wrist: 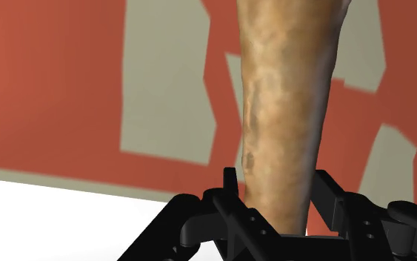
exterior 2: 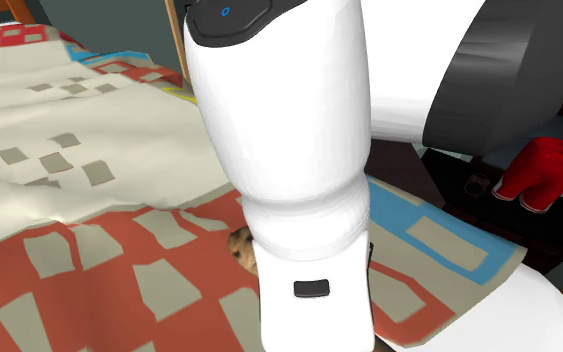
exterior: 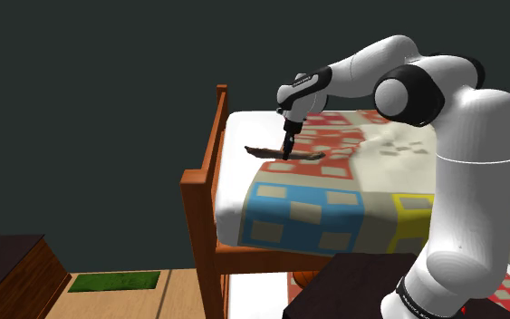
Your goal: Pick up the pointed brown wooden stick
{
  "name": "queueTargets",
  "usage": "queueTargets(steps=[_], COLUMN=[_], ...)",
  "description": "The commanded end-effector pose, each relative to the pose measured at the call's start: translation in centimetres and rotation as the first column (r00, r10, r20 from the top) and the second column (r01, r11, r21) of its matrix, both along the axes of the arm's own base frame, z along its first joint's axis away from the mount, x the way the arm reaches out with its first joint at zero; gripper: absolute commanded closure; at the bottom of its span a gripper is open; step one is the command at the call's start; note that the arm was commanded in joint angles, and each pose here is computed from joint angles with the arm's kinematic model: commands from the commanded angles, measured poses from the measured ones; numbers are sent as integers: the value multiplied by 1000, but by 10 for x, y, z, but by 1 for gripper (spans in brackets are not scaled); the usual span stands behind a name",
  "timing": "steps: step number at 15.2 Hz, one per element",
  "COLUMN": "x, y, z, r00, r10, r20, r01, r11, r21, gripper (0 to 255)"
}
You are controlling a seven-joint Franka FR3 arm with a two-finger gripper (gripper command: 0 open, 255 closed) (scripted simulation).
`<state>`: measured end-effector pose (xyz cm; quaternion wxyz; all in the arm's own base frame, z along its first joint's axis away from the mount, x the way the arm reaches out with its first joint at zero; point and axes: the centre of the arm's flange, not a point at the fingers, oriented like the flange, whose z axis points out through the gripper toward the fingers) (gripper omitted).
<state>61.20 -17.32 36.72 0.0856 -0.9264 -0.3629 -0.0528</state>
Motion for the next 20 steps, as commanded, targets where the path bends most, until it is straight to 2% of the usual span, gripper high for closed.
queueTargets(steps=[1,3,18,20], x=[0,0,0,0], y=[0,1,1,1], z=[0,0,79,80], r00=[1000,1000,1000,1000], r10=[0,0,0,0], r20=[-1,-1,-1,-1], r01=[0,0,0,0], r11=[1000,1000,1000,1000], r21=[0,0,0,0], gripper=[255,255,255,255])
